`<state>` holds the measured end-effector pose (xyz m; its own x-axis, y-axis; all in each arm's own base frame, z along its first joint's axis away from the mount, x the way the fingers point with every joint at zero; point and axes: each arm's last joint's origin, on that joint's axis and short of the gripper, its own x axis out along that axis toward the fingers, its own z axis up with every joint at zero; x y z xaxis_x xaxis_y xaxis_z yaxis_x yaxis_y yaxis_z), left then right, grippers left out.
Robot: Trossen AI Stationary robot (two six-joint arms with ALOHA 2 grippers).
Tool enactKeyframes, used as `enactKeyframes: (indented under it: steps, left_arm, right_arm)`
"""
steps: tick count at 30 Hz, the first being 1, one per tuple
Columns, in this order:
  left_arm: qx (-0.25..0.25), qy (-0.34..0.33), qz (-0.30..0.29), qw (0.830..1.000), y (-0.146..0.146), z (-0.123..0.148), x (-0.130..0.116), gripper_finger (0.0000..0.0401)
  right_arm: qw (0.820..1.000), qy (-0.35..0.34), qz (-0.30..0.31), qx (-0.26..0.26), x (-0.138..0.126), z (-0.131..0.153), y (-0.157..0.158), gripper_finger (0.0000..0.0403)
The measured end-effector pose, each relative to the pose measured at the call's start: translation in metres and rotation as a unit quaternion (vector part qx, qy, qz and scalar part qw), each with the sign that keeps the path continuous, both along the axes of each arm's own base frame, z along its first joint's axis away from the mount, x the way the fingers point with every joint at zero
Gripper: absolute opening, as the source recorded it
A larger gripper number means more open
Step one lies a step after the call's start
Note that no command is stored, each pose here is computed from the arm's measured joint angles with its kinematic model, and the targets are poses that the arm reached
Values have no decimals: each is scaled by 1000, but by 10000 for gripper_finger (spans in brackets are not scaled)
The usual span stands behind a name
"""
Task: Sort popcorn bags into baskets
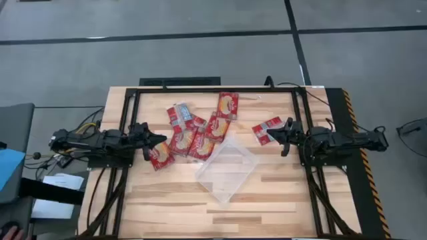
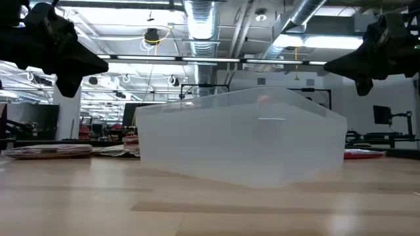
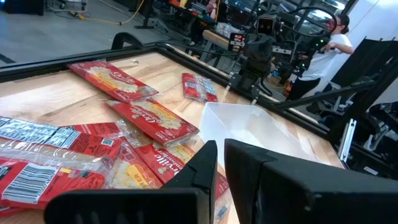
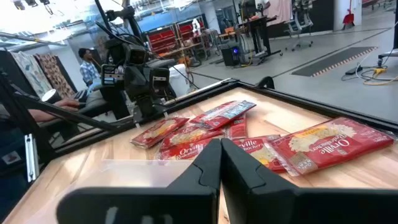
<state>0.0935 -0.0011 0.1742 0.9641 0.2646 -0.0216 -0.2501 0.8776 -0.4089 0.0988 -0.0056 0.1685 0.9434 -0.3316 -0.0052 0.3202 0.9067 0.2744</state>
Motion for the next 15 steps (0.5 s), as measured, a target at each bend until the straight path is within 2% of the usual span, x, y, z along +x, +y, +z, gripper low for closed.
enactKeyframes:
  steps: [15]
  left_arm:
    - [0,0,0,1000,0,0,0,19]
  right_arm:
    - [1000,0,0,0,0,0,0,31]
